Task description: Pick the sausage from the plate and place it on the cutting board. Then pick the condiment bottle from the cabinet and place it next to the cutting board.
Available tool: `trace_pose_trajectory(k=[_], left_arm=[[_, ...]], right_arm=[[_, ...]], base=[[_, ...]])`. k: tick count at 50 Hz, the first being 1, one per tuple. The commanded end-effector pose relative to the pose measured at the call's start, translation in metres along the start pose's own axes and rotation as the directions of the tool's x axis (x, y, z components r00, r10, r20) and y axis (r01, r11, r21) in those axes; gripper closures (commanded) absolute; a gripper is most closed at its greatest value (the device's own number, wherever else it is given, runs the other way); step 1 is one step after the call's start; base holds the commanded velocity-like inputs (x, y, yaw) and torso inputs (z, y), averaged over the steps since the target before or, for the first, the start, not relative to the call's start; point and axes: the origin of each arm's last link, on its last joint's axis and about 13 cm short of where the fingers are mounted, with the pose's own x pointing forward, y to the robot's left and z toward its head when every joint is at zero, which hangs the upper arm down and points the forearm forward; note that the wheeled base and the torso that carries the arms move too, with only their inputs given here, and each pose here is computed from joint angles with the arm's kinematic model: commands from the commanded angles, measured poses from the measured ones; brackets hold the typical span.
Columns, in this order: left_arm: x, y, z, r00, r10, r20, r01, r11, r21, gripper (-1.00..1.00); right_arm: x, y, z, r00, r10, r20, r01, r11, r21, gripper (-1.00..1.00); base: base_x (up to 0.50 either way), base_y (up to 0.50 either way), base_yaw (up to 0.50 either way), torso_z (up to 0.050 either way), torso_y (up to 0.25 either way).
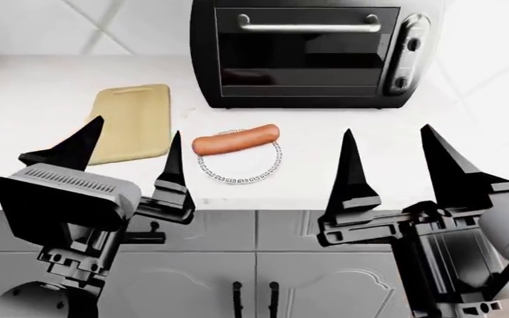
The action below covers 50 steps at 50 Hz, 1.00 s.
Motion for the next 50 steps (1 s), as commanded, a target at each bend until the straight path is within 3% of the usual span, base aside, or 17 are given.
trace_pose_trajectory(k=[1,12,20,24,29,33,39,43,47,50], left_arm=[[-0.001,-0.002,0.001,1.000,-0.019,-0.003,0.019,1.000,0.010,-1.00],[-0.002,-0.003,0.002,0.999,-0.041,-0.001,0.041,0.999,0.002,-1.00],[0.000,-0.008,0.006,0.994,-0.105,-0.040,0.100,0.987,-0.129,-1.00],[0.007,-0.012,0.021,0.976,-0.219,-0.004,0.216,0.963,-0.159,-1.00],[0.031,-0.005,0.050,0.878,-0.469,-0.092,0.464,0.883,-0.072,-1.00],[0.051,0.003,0.071,0.791,-0.569,-0.224,0.580,0.814,-0.018,-1.00],[0.087,0.013,0.085,0.641,-0.605,-0.472,0.700,0.713,0.037,-1.00],[0.106,0.018,0.089,0.525,-0.585,-0.618,0.777,0.626,0.067,-1.00],[0.121,0.024,0.091,0.469,-0.565,-0.679,0.806,0.588,0.066,-1.00],[0.133,0.030,0.090,0.454,-0.555,-0.697,0.803,0.594,0.051,-1.00]], right_arm=[[-0.002,0.002,0.003,1.000,0.007,0.004,-0.007,1.000,-0.025,-1.00],[-0.004,0.003,0.003,1.000,0.017,0.017,-0.017,0.998,-0.054,-1.00],[-0.005,0.003,0.004,1.000,0.022,0.020,-0.021,0.999,-0.037,-1.00],[-0.006,0.005,0.006,0.999,0.034,0.027,-0.033,0.999,-0.021,-1.00],[-0.007,0.002,0.007,0.999,0.035,0.034,-0.036,0.999,0.020,-1.00],[-0.006,0.000,0.007,0.999,0.026,0.035,-0.027,0.999,0.036,-1.00],[-0.011,-0.007,0.015,0.998,-0.012,0.061,0.010,0.999,0.036,-1.00],[-0.013,-0.011,0.017,0.997,-0.033,0.074,0.030,0.999,0.039,-1.00],[-0.012,-0.011,0.016,0.997,-0.035,0.068,0.033,0.999,0.041,-1.00],[-0.012,-0.011,0.015,0.997,-0.035,0.063,0.033,0.999,0.042,-1.00]], base=[[0.31,0.46,0.00,0.000,0.000],[0.43,0.31,0.00,0.000,0.000],[0.50,0.13,0.00,0.000,0.000],[0.12,0.00,0.00,0.000,0.000],[0.00,0.00,0.00,0.000,0.000],[0.00,0.00,0.00,0.000,0.000],[0.00,0.00,0.00,0.000,0.000],[0.00,0.00,0.00,0.000,0.000],[0.00,0.00,0.00,0.000,0.000],[0.00,0.00,0.00,0.000,0.000]])
